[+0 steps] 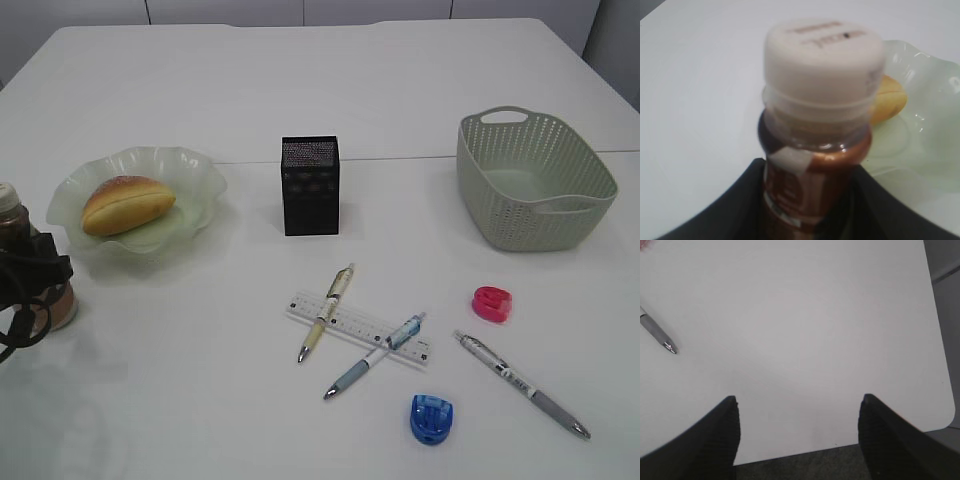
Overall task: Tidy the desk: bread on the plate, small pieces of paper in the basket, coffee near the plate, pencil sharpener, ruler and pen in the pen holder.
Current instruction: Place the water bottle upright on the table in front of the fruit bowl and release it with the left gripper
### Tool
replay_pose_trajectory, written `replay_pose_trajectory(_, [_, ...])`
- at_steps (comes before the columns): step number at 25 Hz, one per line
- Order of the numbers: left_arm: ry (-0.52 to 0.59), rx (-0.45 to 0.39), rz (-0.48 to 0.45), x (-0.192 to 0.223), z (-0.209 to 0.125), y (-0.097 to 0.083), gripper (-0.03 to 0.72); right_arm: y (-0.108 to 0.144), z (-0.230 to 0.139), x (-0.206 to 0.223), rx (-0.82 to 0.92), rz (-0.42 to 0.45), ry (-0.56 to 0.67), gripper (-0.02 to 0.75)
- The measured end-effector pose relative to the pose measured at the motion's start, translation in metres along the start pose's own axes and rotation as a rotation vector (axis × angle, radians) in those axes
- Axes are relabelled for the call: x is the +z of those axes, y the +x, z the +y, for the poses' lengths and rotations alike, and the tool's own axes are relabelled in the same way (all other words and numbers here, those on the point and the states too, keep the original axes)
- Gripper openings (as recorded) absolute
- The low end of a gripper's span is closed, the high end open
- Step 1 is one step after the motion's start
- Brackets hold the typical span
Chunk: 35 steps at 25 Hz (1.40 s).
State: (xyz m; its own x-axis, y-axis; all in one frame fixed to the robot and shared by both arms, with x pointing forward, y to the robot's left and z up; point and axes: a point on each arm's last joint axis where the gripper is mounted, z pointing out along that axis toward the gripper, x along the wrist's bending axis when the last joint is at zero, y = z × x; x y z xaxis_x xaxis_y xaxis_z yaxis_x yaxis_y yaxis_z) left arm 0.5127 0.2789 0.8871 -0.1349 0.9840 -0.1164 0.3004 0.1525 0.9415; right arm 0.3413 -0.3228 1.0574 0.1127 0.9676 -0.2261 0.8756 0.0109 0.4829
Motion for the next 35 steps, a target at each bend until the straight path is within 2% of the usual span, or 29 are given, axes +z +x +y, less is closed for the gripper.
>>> replay_pose_trajectory(8, [-0.028,0.0,-0.002,0.0,0.0025,-0.0001,0.323,0.0,0.0,0.0,0.0,0.0,0.0,0.572])
replay_pose_trajectory(27, [-0.001,0.001,0.0,0.0002,-0.0003,0.0001,0.329,-0.0002,0.0,0.0,-0.001,-0.002,0.0,0.572])
replay_pose_trajectory(31, [-0.001,-0.001,0.004,0.0002,-0.0003,0.0004,0.377,-0.0002,0.0,0.0,-0.001,-0.002,0.0,0.572])
replay_pose_trajectory(35, [-0.013,-0.011,0.019,0.0004,0.0009,0.0017,0.493,-0.0002,0.0,0.0,-0.001,-0.002,0.0,0.572])
